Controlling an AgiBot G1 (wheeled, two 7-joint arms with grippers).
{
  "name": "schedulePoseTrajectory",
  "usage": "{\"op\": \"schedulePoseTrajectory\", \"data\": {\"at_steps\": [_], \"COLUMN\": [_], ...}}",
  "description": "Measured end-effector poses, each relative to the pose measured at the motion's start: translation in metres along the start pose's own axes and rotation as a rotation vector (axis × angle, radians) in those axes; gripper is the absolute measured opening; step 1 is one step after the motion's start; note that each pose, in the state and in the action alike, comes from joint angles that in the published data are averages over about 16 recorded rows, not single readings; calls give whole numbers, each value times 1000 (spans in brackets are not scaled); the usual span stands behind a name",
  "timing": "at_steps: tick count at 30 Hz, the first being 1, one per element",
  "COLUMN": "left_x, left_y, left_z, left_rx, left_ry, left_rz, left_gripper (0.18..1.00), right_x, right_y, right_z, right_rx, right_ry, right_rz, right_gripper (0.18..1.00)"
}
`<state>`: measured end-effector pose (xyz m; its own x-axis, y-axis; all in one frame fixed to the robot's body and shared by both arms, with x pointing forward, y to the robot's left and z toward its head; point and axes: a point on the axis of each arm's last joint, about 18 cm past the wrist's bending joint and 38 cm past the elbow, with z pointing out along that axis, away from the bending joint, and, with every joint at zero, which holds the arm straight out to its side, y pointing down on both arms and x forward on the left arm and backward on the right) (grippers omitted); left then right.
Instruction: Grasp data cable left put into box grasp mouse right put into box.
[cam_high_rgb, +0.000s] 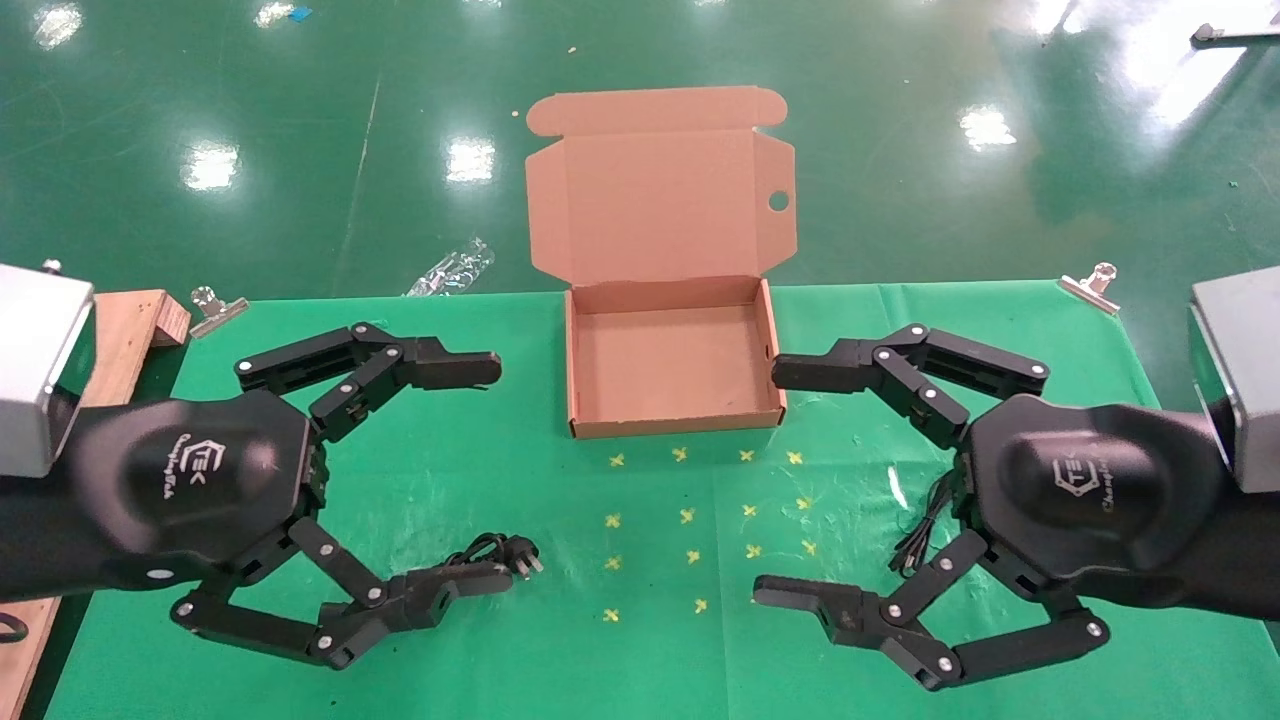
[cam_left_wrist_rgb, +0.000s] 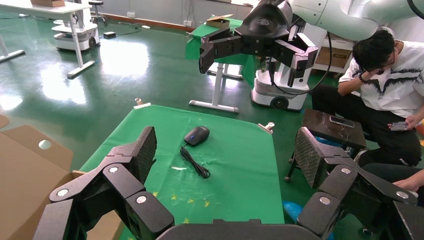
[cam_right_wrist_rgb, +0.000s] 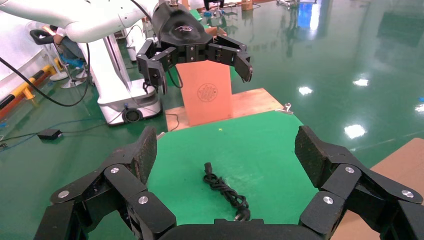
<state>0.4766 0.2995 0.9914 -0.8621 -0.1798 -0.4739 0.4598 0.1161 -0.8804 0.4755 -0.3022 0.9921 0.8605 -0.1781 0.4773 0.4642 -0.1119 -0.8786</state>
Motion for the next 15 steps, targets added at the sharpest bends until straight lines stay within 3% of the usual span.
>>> {"op": "schedulePoseTrajectory", "data": {"at_steps": [15], "left_x": [0], "left_y": [0], "left_z": [0], "left_rx": [0], "left_ry": [0], "left_rz": [0], "left_gripper": [1001], "right_x": [0], "right_y": [0], "right_z": [0], "right_rx": [0], "right_ry": [0], "right_rz": [0], "right_gripper": [1001]}}
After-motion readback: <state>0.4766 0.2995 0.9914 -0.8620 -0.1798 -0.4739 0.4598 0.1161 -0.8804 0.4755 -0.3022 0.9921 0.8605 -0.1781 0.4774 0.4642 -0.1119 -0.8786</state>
